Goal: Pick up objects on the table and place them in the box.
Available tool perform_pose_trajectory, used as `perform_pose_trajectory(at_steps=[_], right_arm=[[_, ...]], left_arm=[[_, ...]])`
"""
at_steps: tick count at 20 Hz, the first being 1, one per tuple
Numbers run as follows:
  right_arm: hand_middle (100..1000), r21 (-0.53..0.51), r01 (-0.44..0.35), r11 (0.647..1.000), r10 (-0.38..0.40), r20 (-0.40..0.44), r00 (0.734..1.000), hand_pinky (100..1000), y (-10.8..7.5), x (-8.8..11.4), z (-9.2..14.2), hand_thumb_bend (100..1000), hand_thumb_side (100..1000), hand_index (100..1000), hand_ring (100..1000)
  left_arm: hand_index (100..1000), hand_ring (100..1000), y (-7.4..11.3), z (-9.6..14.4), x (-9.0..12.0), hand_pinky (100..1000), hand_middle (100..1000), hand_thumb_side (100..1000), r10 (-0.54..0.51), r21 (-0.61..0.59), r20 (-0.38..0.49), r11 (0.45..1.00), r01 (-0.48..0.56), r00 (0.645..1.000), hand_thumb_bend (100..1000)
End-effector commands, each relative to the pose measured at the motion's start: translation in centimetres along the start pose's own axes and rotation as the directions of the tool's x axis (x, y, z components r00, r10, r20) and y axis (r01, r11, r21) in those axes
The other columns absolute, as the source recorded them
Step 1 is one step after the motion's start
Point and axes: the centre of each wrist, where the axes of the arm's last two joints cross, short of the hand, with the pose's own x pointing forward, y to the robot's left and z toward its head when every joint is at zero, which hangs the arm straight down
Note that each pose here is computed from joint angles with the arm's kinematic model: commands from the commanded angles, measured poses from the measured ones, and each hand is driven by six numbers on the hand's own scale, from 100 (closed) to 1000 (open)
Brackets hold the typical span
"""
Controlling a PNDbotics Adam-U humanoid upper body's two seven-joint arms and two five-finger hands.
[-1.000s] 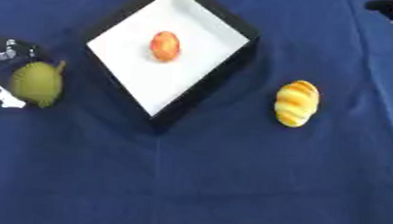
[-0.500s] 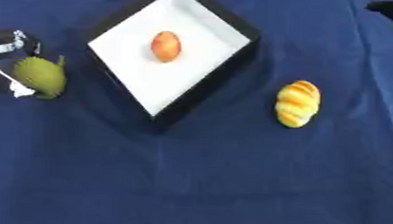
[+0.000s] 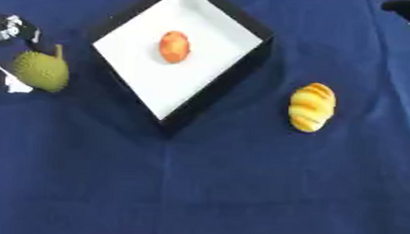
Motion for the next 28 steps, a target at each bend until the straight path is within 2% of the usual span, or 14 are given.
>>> perform_pose_trajectory(at_steps=[1,8,13,17,22,25,28], right_arm=[[752,0.003,-0.026,1.0,0.026,0.016,1.0,1000,-0.6,0.9,-0.3,100,591,870,783],[753,0.001,-0.031,1.0,0.031,0.009,0.999,1000,-0.7,0.9,-0.1,100,590,869,783],[753,-0.001,-0.035,0.999,0.035,0.002,0.999,1000,-0.8,0.7,0.1,100,589,869,782],[753,-0.005,-0.033,0.999,0.033,-0.001,0.999,1000,-0.8,0.7,0.2,100,588,868,783],[753,-0.014,-0.027,1.0,0.027,0.001,1.0,1000,-0.8,0.7,0.2,100,587,868,783],[753,-0.016,-0.021,1.0,0.021,0.009,1.0,1000,-0.7,0.9,0.0,100,587,868,783],[753,-0.017,-0.018,1.0,0.018,0.011,1.0,1000,-0.6,1.0,0.0,100,587,868,783]], left_arm=[[407,563,4.0,2.0,0.4,653,484,100,-0.079,0.076,0.017,0.994,0.078,0.997,610],[410,562,8.4,2.8,2.8,655,484,100,-0.139,0.185,0.116,0.976,0.116,0.984,595],[411,556,11.7,1.7,4.7,650,481,100,-0.14,0.247,0.197,0.965,0.089,0.97,579],[411,552,13.8,-0.3,6.2,643,477,100,-0.148,0.282,0.265,0.957,0.07,0.953,569],[411,547,16.1,-4.4,8.8,635,472,100,-0.142,0.321,0.365,0.947,0.018,0.92,544],[411,545,16.7,-6.7,10.3,630,469,100,-0.139,0.332,0.406,0.943,-0.004,0.903,532],[411,545,16.7,-7.5,10.5,630,469,100,-0.14,0.333,0.412,0.943,-0.006,0.901,532]])
